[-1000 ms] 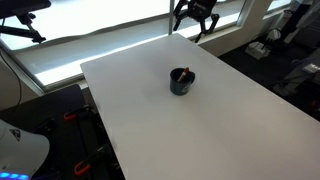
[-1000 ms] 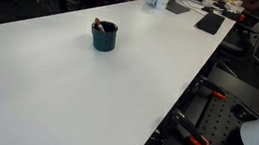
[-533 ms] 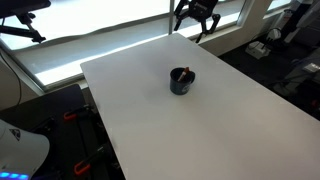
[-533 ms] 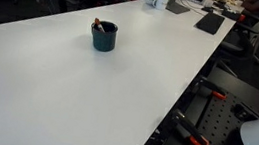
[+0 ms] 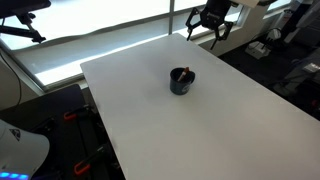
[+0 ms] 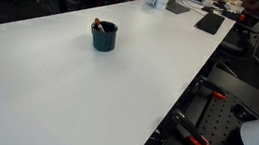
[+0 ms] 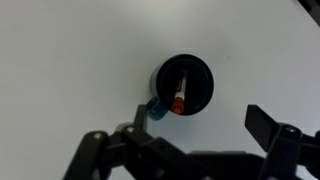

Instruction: Remove the red marker from the dark green mug.

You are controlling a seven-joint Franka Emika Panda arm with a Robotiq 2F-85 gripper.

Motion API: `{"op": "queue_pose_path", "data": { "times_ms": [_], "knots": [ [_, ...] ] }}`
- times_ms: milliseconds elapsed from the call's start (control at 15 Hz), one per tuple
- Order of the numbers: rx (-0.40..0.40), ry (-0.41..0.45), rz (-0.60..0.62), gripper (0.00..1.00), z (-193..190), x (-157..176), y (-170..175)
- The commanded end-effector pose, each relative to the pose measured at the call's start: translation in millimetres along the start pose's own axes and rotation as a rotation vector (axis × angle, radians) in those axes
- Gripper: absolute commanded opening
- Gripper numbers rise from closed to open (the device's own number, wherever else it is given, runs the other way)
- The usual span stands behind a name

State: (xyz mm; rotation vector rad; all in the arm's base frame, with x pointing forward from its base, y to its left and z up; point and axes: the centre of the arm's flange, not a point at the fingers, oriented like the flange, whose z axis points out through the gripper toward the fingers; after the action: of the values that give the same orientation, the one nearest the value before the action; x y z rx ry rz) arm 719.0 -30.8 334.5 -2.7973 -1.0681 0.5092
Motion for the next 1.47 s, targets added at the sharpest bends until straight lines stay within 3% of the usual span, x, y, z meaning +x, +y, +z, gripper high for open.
{"op": "queue_pose_path", "data": {
  "times_ms": [0, 267, 333, 733, 1400],
  "knots": [
    [0.005, 0.026, -0.180, 1.00, 8.6, 23.1, 22.3],
    [0.038, -0.007, -0.312, 1.00, 31.4, 36.7, 17.0],
    [0.032, 0.004, -0.264, 1.00, 37.7, 24.9, 12.3],
    [0.035, -0.009, -0.280, 1.00, 44.0, 28.2, 16.3],
    [0.107, -0.014, -0.637, 1.00, 59.2, 58.3, 31.1]
  ]
}}
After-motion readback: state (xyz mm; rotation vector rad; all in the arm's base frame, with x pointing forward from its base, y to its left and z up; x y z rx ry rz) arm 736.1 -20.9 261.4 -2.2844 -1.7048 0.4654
